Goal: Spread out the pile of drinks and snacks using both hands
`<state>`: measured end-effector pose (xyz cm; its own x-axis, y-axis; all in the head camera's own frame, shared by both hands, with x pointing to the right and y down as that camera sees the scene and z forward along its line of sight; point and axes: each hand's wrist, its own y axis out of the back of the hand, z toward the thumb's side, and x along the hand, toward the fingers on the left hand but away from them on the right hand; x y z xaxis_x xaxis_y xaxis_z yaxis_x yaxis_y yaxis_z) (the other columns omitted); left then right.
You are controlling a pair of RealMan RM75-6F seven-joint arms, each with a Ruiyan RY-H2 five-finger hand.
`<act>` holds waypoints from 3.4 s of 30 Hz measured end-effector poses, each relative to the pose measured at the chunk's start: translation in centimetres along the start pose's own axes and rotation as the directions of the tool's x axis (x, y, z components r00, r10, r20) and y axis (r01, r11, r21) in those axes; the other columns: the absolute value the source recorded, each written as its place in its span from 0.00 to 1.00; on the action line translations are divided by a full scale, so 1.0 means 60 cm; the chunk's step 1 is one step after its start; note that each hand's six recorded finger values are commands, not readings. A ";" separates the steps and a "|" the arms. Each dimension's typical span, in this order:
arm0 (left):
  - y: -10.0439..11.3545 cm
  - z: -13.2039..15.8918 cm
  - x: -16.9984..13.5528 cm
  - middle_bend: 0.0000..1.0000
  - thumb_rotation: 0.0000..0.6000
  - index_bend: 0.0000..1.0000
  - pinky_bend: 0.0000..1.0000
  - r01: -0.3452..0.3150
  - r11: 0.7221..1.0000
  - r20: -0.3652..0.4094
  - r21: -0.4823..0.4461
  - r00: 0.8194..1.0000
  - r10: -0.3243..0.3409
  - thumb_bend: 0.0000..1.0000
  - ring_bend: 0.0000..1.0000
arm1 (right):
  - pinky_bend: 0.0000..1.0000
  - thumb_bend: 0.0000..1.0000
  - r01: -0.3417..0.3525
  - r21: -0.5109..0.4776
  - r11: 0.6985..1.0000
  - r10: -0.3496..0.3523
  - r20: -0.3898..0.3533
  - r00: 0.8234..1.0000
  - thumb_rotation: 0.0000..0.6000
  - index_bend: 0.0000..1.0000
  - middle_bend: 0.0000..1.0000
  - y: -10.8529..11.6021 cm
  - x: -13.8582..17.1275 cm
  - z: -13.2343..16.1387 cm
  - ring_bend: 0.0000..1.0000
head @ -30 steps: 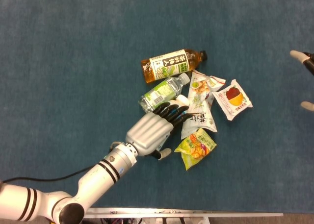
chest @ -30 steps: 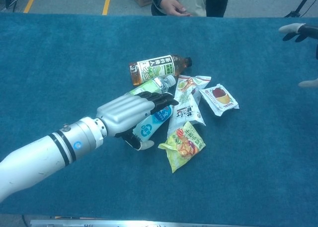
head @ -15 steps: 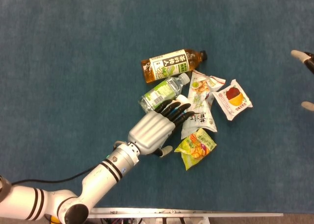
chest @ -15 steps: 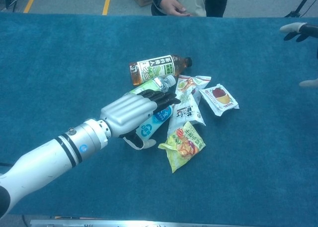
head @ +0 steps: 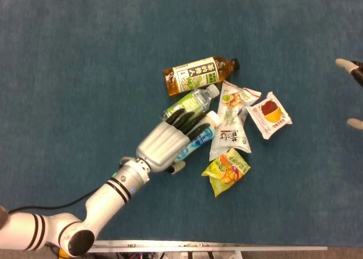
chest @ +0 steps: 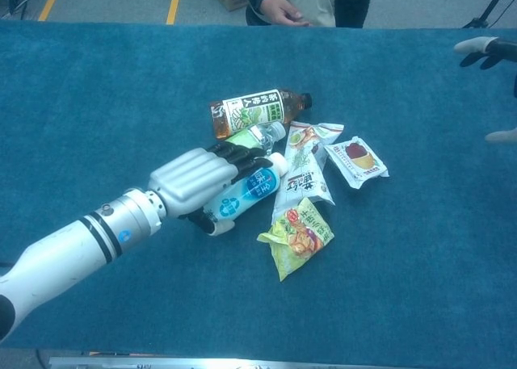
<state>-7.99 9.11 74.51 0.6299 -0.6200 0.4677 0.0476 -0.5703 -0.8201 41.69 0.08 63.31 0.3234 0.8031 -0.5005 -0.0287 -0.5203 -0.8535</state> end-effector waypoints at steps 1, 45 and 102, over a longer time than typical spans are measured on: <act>0.002 -0.005 0.000 0.00 1.00 0.00 0.00 -0.003 1.000 -0.008 0.002 1.000 0.003 0.26 0.00 | 0.47 0.00 0.000 0.001 1.000 0.000 0.000 1.000 1.00 0.05 0.21 0.000 0.000 0.000 0.21; 0.061 -0.099 -0.027 0.00 1.00 0.00 0.00 -0.055 0.998 -0.152 -0.020 0.987 0.051 0.26 0.00 | 0.47 0.00 0.011 -0.005 1.000 -0.011 -0.008 1.000 1.00 0.05 0.21 0.004 0.004 0.011 0.21; 0.047 -0.050 -0.080 0.00 1.00 0.09 0.00 0.035 0.999 -0.122 0.023 0.992 -0.032 0.26 0.00 | 0.47 0.00 0.015 -0.031 0.999 -0.015 0.014 1.000 1.00 0.05 0.21 0.000 0.014 -0.005 0.21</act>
<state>-13.19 8.84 70.94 0.5288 -0.6626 0.5304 0.0875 -0.5790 -0.8106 42.25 0.68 62.92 0.3108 0.8145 -0.4899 0.0058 -0.5170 -0.8560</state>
